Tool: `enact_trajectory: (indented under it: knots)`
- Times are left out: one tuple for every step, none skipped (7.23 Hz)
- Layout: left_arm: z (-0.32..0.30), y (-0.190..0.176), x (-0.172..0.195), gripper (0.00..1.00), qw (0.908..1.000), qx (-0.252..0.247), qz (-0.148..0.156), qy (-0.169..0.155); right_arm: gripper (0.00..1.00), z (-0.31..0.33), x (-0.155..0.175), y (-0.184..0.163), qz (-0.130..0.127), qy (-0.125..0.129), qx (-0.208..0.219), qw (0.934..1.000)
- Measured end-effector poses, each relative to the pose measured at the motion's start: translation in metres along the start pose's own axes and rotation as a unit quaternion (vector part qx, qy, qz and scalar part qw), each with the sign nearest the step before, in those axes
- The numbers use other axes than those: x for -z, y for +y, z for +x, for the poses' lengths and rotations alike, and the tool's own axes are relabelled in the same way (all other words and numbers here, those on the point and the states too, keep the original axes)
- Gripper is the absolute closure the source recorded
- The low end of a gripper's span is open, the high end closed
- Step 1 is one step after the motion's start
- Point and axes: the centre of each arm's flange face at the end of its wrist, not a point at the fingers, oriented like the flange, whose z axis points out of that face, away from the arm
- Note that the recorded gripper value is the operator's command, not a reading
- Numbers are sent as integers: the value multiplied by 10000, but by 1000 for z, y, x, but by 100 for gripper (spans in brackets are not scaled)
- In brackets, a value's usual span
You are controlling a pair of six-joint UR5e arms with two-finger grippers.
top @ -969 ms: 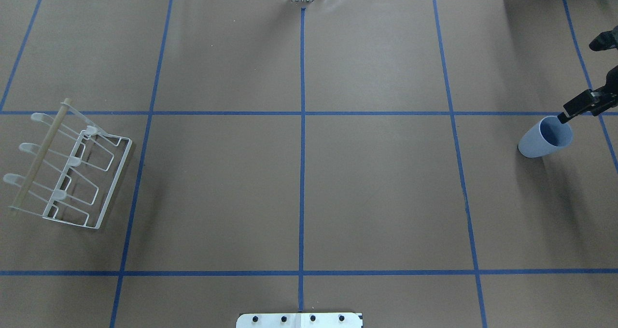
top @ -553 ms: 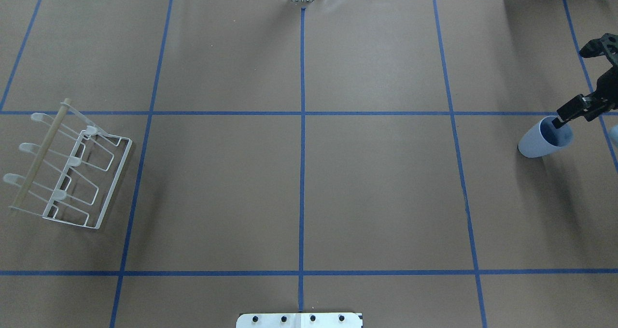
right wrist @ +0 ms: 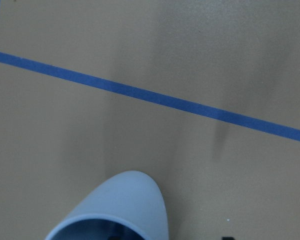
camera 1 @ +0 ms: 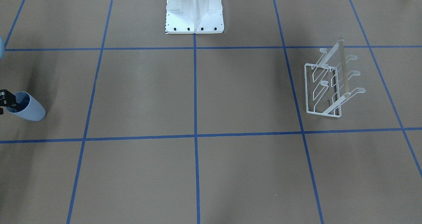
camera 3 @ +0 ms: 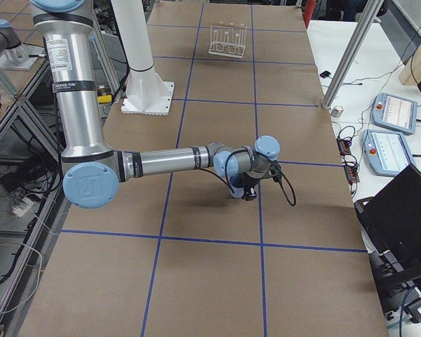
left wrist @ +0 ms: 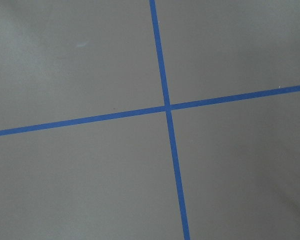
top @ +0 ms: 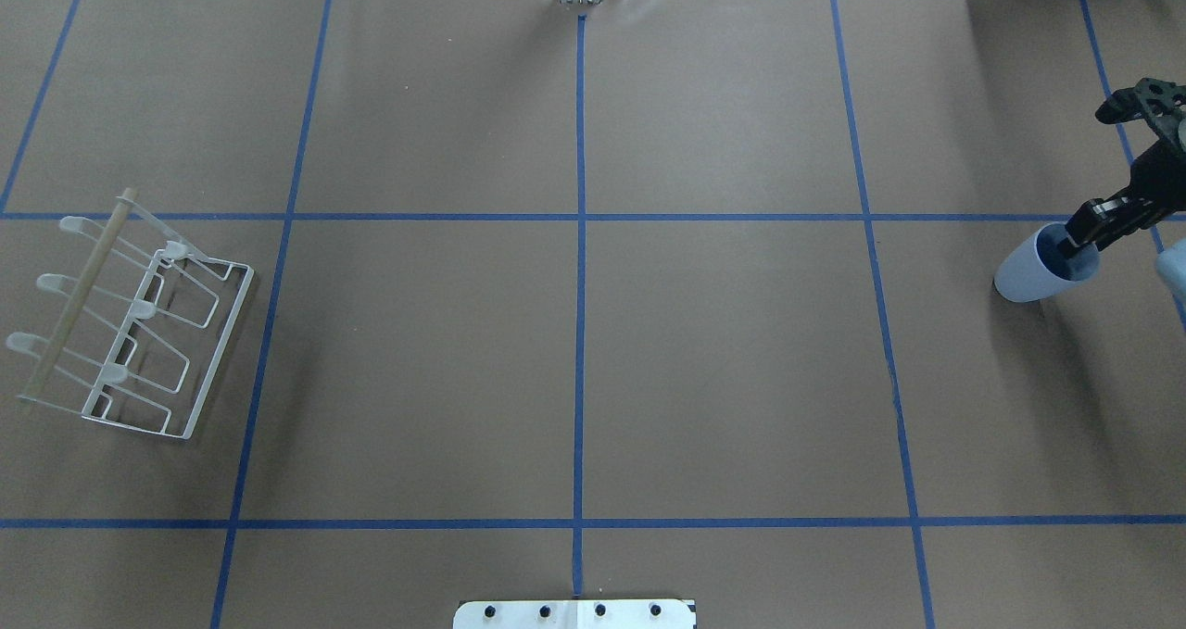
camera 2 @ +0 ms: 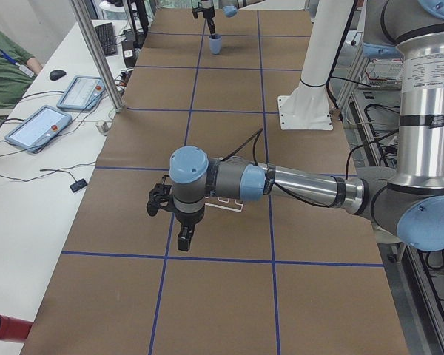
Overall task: Hang cup on cup holder
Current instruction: 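Grip the cup rim with the right gripper and lift it, tipping sideways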
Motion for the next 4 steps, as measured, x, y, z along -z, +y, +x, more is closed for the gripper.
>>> enact_trajectory:
  knots:
    - [0, 0, 0, 2, 10000, 2, 0, 5, 100, -3, 2, 1, 26, -13, 44, 10000]
    - [0, 0, 0, 2, 10000, 2, 1, 9, 100, -9, 8, 2, 76, -28, 102, 9999]
    - [1, -1, 1, 2, 10000, -7, 11, 14, 100, -21, 19, 5, 174, -104, 203, 9996]
    - [2, -3, 2, 2, 10000, 7, 29, 17, 100, -39, 35, 6, 293, -265, 323, 9987]
